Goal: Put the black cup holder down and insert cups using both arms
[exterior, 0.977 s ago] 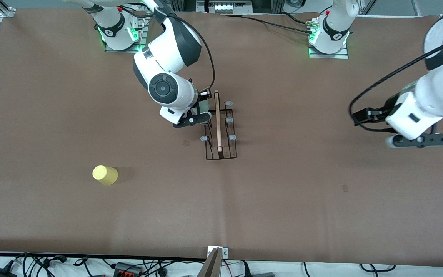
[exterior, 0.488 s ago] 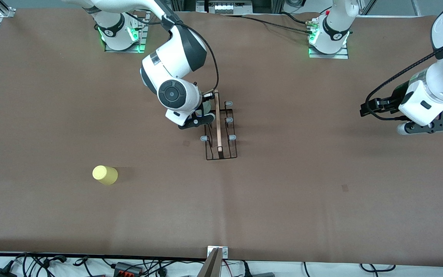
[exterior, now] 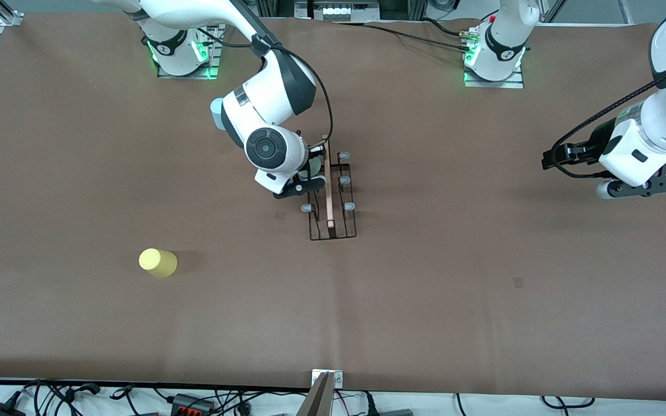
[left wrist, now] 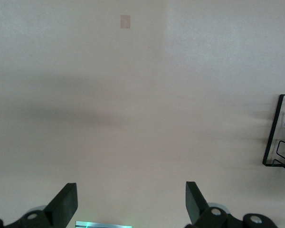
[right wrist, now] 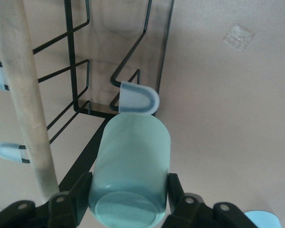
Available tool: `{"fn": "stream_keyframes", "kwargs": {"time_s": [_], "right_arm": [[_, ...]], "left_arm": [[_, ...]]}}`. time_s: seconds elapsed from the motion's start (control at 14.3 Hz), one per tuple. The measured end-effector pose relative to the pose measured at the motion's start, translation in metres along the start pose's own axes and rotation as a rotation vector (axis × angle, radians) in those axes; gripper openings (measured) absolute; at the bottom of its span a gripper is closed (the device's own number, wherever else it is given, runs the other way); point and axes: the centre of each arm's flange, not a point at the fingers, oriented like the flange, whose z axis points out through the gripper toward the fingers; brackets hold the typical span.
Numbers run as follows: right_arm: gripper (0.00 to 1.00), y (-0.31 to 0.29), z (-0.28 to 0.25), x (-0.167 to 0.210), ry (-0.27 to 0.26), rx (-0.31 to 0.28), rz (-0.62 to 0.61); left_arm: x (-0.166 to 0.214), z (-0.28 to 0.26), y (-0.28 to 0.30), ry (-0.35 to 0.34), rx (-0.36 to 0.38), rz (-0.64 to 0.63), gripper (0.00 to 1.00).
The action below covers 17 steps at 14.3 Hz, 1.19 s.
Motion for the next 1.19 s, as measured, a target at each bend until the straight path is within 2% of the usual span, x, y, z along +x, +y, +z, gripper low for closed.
{"fn": "stream_keyframes", "kwargs": {"time_s": [0.07,0.21,0.28,0.63,0.84,1.05,1.19], "right_arm": [[0.76,0.000,0.000,0.000,0.001,0.000,0.002],[0.95,0.001,-0.003,0.001,0.006,0.001,0.009],[1.00,0.003,-0.007,0.002,0.013,0.003,0.013],[1.00,0.035,-0.065,0.013,0.090,0.020,0.097],[1.00,0.118,-0.104,0.036,0.164,0.010,0.241],[1.00,0.201,-0.132,0.056,0.285,0.004,0.366],[1.00,0.246,-0.136,0.069,0.349,-0.069,0.372]], "left_arm": [[0.001,0.000,0.000,0.006,-0.001,-0.001,1.00],[0.003,-0.002,-0.001,0.023,-0.005,-0.003,1.00],[0.003,-0.002,-0.002,0.027,-0.006,-0.004,1.00],[0.006,-0.004,-0.011,0.034,-0.008,-0.021,1.00],[0.005,-0.006,-0.012,0.038,-0.008,-0.019,1.00],[0.001,-0.012,-0.010,0.049,-0.009,-0.015,1.00],[0.000,-0.013,-0.012,0.052,-0.009,-0.018,1.00]]}}
